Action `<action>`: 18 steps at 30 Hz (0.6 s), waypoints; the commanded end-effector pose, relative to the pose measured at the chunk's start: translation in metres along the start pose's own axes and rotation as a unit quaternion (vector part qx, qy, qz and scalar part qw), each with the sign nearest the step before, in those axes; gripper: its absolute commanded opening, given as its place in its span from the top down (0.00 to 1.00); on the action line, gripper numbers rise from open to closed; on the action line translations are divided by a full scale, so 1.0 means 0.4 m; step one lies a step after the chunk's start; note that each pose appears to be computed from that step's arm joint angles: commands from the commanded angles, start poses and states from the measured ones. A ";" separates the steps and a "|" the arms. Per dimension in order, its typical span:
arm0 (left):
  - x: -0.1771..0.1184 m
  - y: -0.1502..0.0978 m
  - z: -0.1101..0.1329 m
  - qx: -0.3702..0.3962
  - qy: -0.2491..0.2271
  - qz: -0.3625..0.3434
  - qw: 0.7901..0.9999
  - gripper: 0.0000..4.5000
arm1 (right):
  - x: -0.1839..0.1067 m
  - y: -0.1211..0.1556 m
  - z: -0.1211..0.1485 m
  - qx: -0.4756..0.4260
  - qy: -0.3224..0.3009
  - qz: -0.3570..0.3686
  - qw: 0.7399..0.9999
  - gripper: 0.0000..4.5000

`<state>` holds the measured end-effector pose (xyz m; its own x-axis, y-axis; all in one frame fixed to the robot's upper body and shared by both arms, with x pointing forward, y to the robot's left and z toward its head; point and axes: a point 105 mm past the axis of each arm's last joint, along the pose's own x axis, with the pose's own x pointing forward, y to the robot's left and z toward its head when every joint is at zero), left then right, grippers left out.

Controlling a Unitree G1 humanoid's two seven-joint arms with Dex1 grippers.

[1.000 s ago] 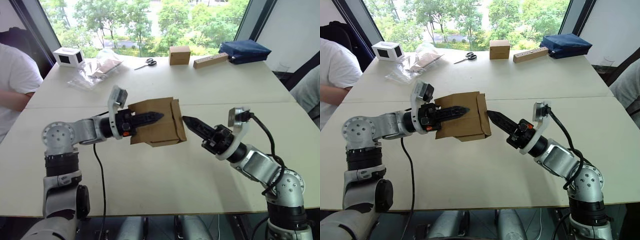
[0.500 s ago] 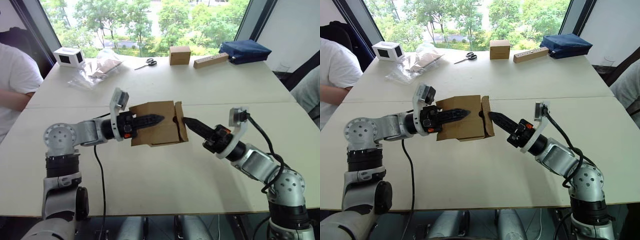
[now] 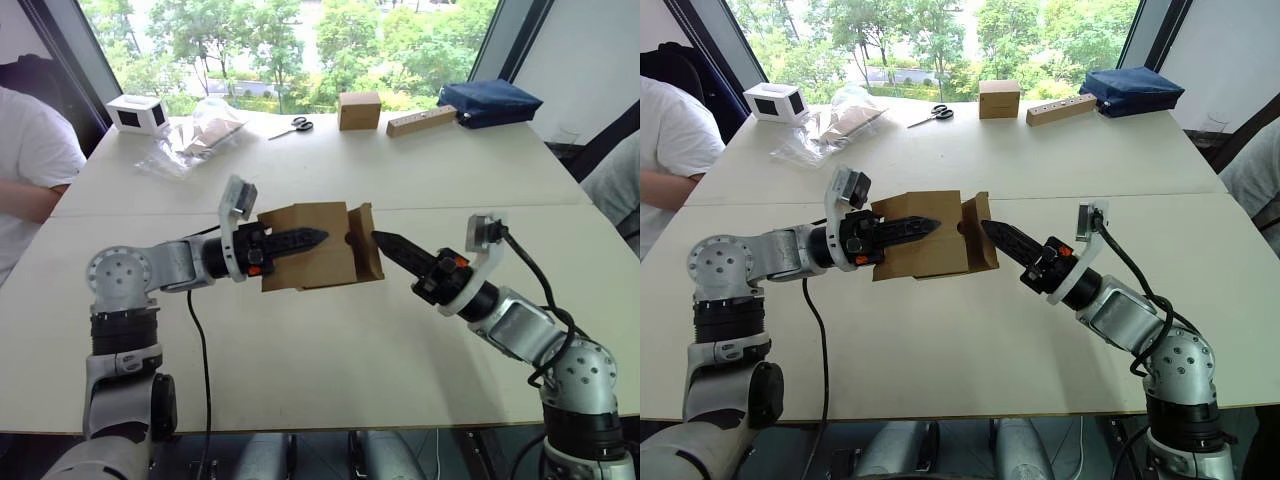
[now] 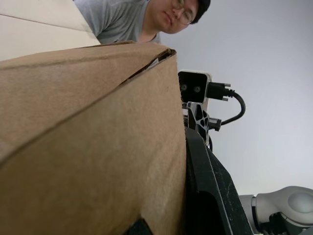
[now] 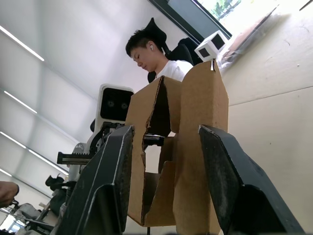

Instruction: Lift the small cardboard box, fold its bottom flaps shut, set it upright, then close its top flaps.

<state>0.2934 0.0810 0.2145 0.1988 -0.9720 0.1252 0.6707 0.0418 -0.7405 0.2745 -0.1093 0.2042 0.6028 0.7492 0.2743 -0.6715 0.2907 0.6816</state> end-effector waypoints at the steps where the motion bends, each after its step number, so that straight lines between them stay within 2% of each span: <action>1: 0.004 -0.035 0.012 0.020 -0.004 -0.027 0.999 1.00 | -0.005 0.024 0.057 -0.003 -0.046 0.016 0.999 0.52; 5: 0.002 -0.036 0.013 0.021 -0.005 -0.026 0.999 1.00 | -0.021 0.038 0.084 -0.016 -0.057 0.019 0.998 0.52; 11: 0.001 -0.042 0.021 0.023 -0.007 -0.029 0.999 1.00 | -0.054 -0.009 0.100 -0.028 -0.062 -0.027 0.997 0.52; 18: 0.004 -0.045 0.024 0.023 -0.008 -0.031 0.999 1.00 | -0.065 -0.057 0.062 -0.027 -0.035 -0.053 0.998 0.52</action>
<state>0.2920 0.0825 0.2208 0.1939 -0.9692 0.1519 0.6794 0.0209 -0.7334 0.2863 -0.1521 0.1965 0.7129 0.6609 0.2344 -0.6055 0.4116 0.6811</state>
